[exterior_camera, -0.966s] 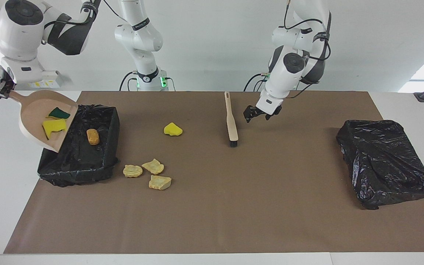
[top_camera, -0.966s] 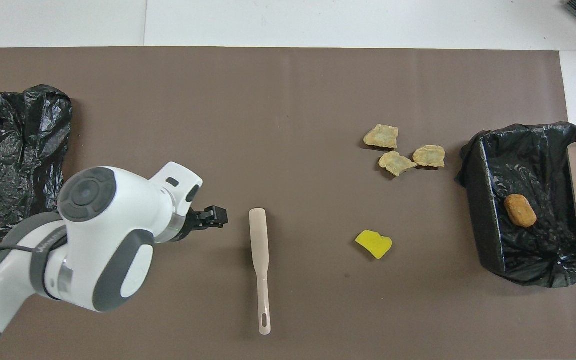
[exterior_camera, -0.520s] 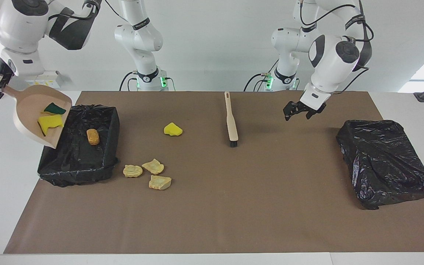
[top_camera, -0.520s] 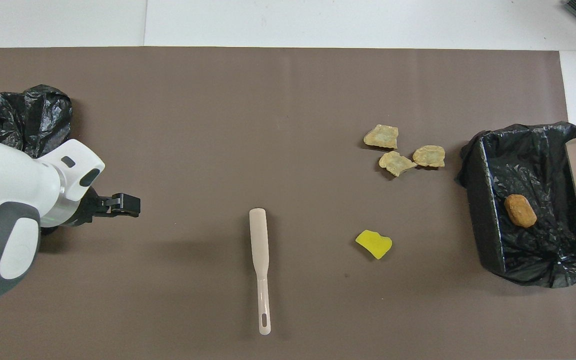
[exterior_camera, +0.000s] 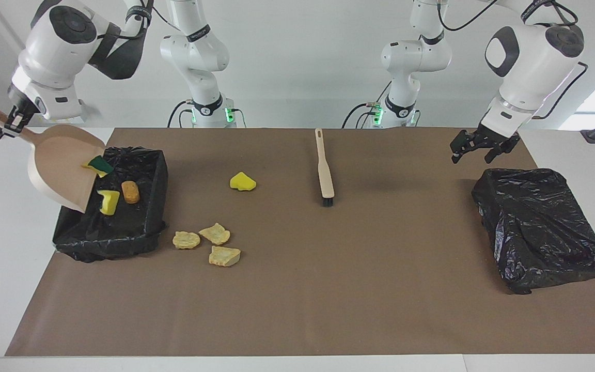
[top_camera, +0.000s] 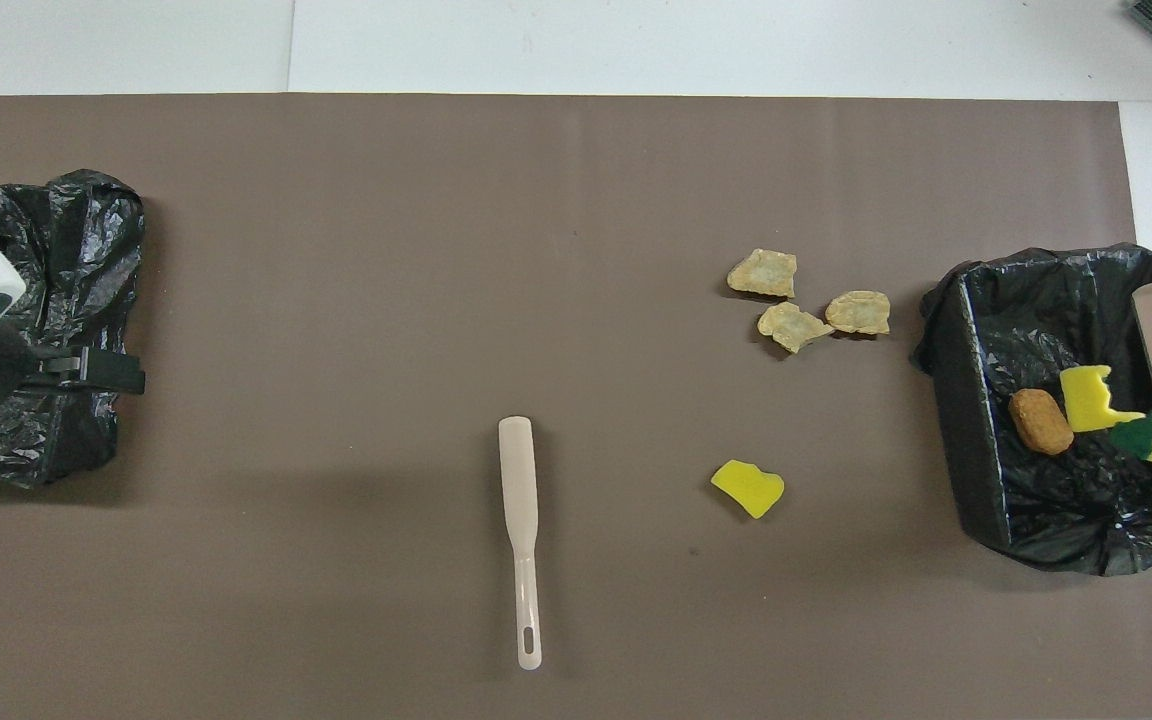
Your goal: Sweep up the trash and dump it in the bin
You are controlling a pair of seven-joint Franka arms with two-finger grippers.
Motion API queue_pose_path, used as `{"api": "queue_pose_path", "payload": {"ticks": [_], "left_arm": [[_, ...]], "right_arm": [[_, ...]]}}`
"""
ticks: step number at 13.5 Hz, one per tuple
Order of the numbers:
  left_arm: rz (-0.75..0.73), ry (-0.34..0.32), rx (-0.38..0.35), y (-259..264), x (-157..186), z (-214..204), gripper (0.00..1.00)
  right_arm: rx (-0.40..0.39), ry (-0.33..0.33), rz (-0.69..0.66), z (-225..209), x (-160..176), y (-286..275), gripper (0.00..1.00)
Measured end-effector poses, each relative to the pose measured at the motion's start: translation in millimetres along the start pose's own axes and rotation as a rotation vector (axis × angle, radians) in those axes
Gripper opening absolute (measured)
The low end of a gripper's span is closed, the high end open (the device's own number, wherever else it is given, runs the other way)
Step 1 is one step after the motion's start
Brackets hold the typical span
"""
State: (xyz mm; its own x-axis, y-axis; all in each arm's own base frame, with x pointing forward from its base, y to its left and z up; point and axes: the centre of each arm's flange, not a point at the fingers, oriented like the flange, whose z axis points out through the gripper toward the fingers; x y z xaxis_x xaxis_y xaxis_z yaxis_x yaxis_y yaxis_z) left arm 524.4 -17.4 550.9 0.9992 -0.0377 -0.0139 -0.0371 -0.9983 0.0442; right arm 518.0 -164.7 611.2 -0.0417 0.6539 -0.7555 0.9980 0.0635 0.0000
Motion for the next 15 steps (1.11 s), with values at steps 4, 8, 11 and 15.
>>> {"api": "queue_pose_path", "payload": {"ticks": [4, 8, 11, 15], "left_arm": [[0.013, -0.028, 0.006, 6.5, 6.3, -38.1, 1.0], [0.009, -0.049, 0.005, 4.2, 5.1, -30.0, 1.0], [0.009, -0.003, 0.006, 4.1, 10.3, -33.4, 1.0], [0.012, 0.005, 0.006, 5.8, 11.2, -33.9, 1.0]], "right_arm": [[-0.004, 0.05, 0.017, -4.4, -8.6, -4.8, 0.31], [0.026, 0.244, 0.073, 0.2, 6.7, -7.9, 0.31], [0.034, 0.431, 0.128, -6.8, 26.2, -5.9, 0.31], [0.087, 0.549, 0.313, -52.6, 82.7, 7.9, 0.31]]}}
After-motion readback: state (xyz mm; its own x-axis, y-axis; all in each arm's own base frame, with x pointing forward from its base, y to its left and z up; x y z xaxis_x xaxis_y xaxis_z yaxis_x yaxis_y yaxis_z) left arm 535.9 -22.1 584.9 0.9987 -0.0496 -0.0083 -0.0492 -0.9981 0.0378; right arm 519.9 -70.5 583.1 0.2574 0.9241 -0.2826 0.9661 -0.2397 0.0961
